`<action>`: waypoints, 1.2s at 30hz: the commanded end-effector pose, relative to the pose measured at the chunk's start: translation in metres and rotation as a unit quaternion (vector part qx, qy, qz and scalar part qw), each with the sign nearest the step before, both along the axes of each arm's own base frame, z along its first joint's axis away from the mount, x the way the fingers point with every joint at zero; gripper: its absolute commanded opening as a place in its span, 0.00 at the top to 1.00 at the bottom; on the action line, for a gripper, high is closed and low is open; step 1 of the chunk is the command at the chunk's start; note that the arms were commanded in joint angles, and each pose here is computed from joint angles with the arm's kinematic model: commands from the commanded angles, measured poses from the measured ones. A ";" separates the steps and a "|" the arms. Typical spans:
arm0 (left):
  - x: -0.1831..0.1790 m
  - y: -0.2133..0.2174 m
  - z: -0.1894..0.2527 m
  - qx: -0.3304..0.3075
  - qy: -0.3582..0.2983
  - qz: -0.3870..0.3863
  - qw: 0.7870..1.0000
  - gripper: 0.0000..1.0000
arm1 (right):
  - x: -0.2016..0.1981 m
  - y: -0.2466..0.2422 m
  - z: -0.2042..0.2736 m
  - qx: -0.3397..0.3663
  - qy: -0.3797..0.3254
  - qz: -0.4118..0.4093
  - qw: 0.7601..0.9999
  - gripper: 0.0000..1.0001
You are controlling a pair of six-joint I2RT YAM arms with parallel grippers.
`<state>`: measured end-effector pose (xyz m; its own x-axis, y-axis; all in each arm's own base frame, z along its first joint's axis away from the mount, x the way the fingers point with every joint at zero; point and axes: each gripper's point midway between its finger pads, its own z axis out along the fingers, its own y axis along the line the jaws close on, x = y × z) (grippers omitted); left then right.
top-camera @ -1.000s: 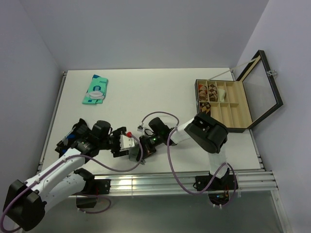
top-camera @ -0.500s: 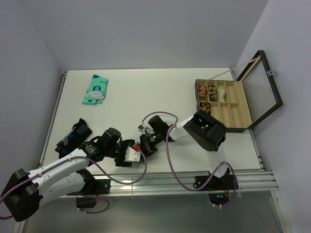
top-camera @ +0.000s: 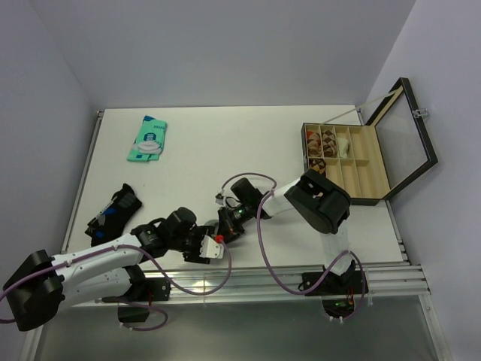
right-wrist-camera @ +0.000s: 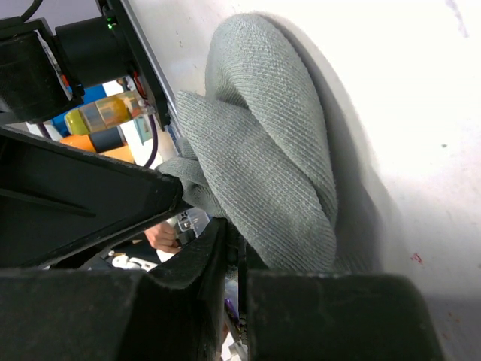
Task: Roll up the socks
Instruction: Roll the sock at the center of the board.
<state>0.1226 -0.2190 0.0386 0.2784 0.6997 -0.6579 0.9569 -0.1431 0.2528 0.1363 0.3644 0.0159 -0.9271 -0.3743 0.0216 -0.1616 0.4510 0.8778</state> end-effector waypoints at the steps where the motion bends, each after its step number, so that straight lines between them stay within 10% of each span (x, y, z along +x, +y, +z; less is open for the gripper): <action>1: 0.019 -0.014 0.008 -0.035 -0.031 0.033 0.998 0.37 | 0.002 -0.023 -0.043 -0.077 -0.007 -0.030 0.997 1.00; 29: 0.014 -0.011 -0.025 0.016 0.022 0.047 0.999 0.67 | 0.004 -0.023 -0.037 -0.075 -0.020 -0.036 0.996 0.98; 36: 0.005 -0.005 -0.028 0.036 0.050 0.042 0.997 0.96 | 0.016 -0.025 -0.025 -0.080 -0.061 -0.062 0.993 0.73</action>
<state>0.1410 -0.2317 0.0195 0.1971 0.7321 -0.6520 0.9715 -0.0564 0.2303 0.1380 0.3587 0.0176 -0.9379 -0.3470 0.0003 -0.1711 0.4631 0.8696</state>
